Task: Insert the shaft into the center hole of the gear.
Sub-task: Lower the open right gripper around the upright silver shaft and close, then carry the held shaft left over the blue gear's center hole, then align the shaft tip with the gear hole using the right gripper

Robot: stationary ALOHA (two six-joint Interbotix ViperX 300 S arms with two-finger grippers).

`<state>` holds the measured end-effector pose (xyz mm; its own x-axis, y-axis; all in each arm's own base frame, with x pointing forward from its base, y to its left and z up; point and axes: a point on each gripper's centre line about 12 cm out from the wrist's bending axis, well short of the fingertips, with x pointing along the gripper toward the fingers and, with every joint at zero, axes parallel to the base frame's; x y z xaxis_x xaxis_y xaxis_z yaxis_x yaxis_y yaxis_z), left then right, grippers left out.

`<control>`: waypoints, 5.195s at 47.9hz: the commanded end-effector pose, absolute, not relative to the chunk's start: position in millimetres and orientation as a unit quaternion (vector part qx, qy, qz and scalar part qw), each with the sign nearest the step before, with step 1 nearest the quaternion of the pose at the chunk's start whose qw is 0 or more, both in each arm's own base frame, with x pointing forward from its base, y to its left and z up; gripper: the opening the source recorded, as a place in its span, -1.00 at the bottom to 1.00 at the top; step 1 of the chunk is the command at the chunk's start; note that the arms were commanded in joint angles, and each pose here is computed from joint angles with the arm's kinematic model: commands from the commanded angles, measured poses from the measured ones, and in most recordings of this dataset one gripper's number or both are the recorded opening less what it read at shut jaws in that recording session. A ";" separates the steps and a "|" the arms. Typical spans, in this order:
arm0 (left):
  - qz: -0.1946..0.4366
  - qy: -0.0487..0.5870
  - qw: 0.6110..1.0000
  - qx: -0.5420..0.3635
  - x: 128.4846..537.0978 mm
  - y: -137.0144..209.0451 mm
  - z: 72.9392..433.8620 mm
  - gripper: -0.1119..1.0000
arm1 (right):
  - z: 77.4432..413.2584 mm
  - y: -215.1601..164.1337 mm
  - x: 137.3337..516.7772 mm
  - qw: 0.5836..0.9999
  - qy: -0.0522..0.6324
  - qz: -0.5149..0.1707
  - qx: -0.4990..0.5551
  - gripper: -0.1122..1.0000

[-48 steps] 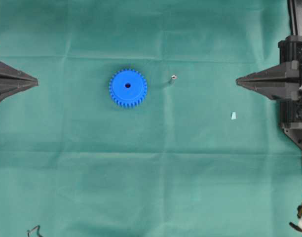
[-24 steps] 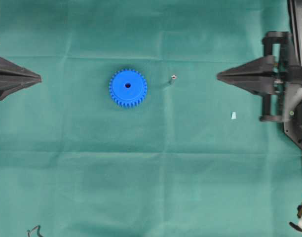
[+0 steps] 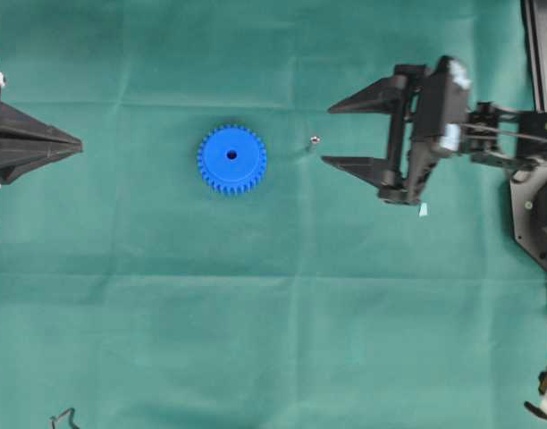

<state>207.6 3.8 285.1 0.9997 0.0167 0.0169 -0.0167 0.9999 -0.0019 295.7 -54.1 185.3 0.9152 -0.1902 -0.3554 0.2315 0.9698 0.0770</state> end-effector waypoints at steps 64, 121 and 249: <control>0.010 -0.002 1.000 0.000 212.7 4.5 288.4 -0.80 | 107.9 -67.3 316.5 0.957 0.233 -0.150 0.088 -0.51; 0.010 -0.001 1.000 -0.009 212.7 4.5 288.0 -0.80 | 188.3 -54.8 399.4 0.971 0.206 -0.094 0.070 -0.50; 0.010 0.008 1.000 -0.013 212.7 4.5 286.0 -0.80 | 160.1 -64.1 412.9 0.968 0.209 -0.111 0.083 -0.50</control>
<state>210.1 4.2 277.0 0.9991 0.0190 -0.0384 -0.0201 0.9994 -0.0280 412.3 -63.3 141.5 0.8683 -0.1757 -0.4639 0.2511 0.9622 0.1056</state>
